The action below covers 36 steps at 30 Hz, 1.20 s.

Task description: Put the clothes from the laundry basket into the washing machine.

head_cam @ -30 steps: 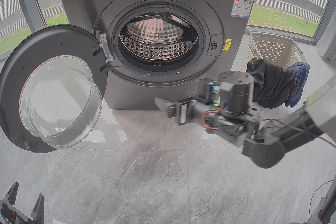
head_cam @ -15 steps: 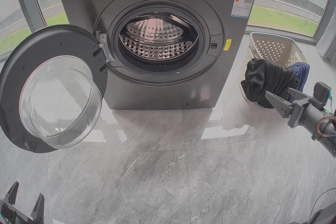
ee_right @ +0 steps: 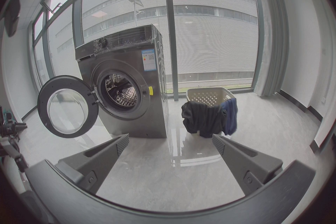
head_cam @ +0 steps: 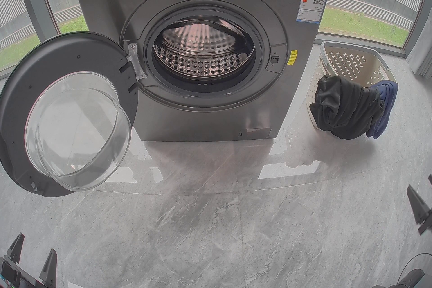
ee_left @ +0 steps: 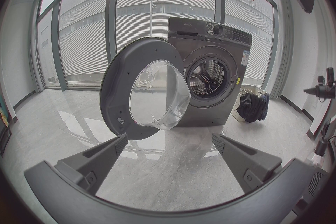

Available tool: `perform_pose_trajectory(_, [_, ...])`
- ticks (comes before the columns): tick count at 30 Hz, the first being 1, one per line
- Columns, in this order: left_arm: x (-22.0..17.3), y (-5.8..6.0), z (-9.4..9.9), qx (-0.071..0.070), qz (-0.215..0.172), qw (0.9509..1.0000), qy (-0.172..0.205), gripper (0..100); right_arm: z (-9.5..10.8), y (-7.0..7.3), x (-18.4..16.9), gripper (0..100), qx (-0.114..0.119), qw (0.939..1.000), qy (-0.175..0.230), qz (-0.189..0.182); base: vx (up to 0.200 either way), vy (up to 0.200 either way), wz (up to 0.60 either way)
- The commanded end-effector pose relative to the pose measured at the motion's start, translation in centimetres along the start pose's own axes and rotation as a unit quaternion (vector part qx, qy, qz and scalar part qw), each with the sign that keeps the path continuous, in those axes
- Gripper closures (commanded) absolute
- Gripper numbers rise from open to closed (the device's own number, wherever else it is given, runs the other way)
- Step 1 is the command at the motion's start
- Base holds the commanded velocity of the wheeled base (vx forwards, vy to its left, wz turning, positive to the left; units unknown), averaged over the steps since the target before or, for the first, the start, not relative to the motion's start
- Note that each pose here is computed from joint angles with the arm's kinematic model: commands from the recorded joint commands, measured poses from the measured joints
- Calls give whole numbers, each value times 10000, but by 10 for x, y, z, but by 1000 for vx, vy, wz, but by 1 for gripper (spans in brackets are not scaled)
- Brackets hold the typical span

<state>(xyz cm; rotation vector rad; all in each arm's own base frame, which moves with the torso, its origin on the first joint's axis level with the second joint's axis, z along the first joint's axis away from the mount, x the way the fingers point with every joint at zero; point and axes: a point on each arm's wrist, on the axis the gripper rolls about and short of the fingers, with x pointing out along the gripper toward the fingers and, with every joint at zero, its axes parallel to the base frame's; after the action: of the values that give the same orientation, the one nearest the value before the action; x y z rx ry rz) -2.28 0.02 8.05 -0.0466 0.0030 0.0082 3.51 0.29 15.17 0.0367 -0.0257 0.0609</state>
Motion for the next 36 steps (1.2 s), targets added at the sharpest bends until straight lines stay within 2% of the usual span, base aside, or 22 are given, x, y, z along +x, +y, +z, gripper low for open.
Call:
perform_pose_trajectory(1, [0,0,-4,-5,6,10000,14,0,-57,-2,-52,0,-72,9997,-178,-174,0,0,0])
perform_pose_trajectory(6, [0,0,-4,-5,6,10000,14,0,-74,-2,-60,0,-83,9996,119,-252,0,0,0])
perform_pose_trajectory(14, [0,0,-4,-5,6,10000,14,0,-74,-2,-60,0,-244,9994,116,-196,0,0,0])
perform_pose_trajectory(36, [0,0,-4,-5,6,10000,14,0,-74,-2,-60,0,-228,9996,109,-158,0,-200,0])
